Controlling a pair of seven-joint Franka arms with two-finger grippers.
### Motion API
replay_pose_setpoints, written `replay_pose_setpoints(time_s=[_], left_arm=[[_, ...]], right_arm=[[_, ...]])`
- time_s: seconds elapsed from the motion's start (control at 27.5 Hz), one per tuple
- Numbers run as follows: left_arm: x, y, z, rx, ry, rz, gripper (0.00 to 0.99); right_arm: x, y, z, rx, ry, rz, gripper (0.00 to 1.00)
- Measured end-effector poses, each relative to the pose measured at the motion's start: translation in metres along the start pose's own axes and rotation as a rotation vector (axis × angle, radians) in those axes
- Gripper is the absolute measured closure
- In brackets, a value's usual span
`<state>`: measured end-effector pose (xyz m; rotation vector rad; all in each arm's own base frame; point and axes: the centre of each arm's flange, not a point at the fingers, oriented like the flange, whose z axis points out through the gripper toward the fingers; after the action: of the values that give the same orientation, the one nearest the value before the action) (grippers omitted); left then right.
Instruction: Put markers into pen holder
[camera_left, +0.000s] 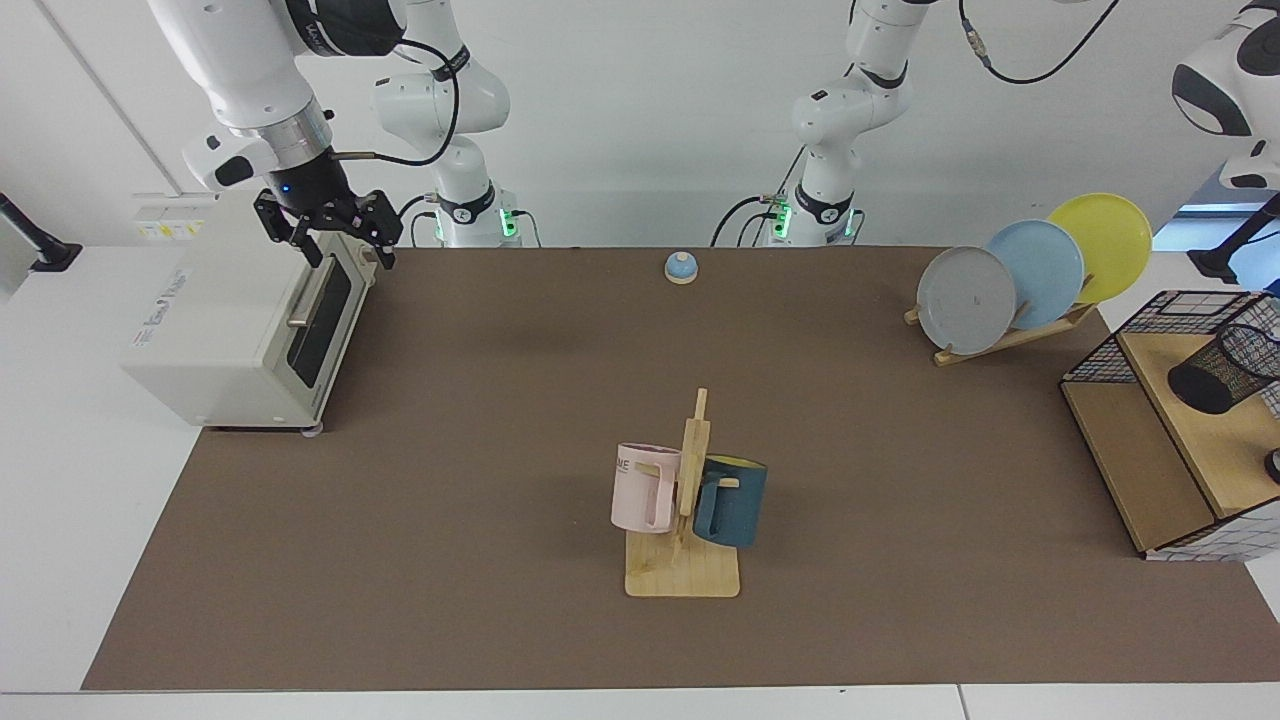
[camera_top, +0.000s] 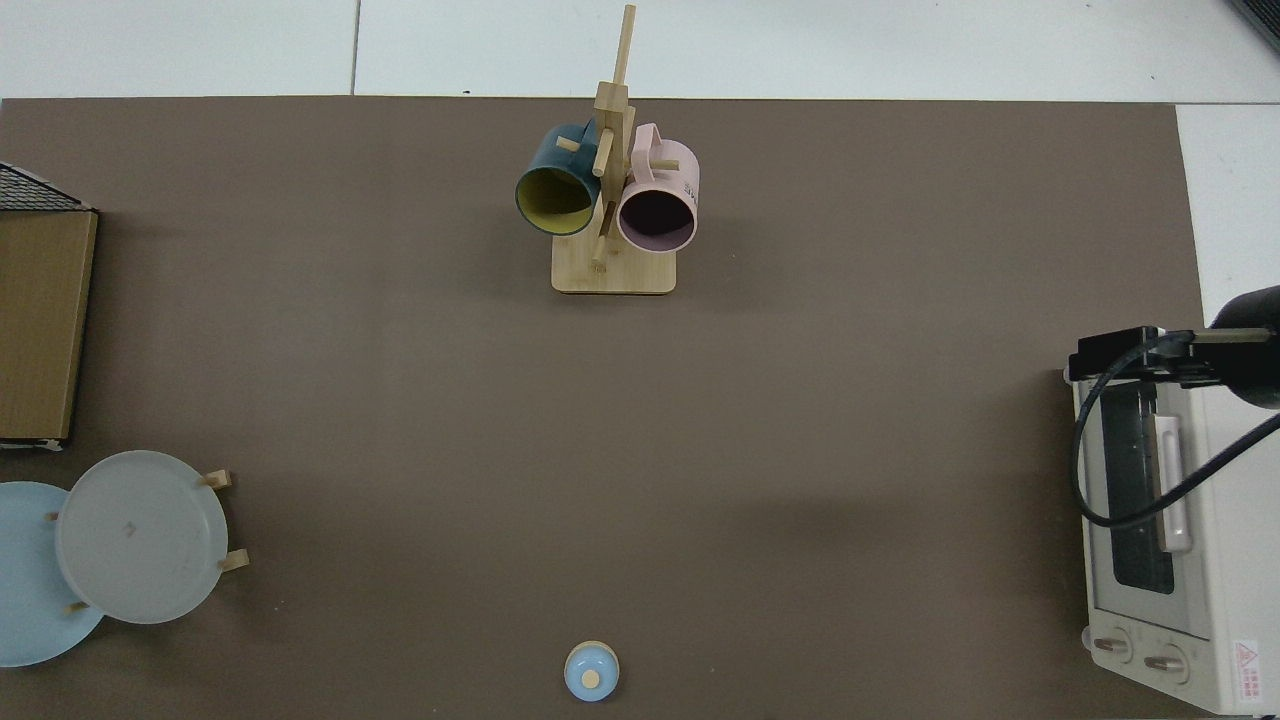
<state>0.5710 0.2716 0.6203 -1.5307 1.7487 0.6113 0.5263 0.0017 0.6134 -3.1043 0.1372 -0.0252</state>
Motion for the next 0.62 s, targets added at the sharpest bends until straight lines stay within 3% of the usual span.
replay_pose_setpoints(time_s=[0.4, 0.51, 0.58, 0.62], left_arm=[[0.014, 0.001, 0.008, -0.015, 0.016, 0.048, 0.815], [0.015, 0.000, 0.008, -0.014, 0.017, 0.060, 0.736], [0.016, 0.000, 0.008, -0.013, 0.017, 0.064, 0.639], [0.017, -0.001, 0.007, -0.012, 0.018, 0.066, 0.542]], right_arm=[[0.000, 0.000, 0.000, 0.000, 0.000, 0.000, 0.00], [0.000, 0.000, 0.000, 0.000, 0.000, 0.000, 0.00], [0.000, 0.000, 0.000, 0.000, 0.000, 0.000, 0.00], [0.000, 0.000, 0.000, 0.000, 0.000, 0.000, 0.00]])
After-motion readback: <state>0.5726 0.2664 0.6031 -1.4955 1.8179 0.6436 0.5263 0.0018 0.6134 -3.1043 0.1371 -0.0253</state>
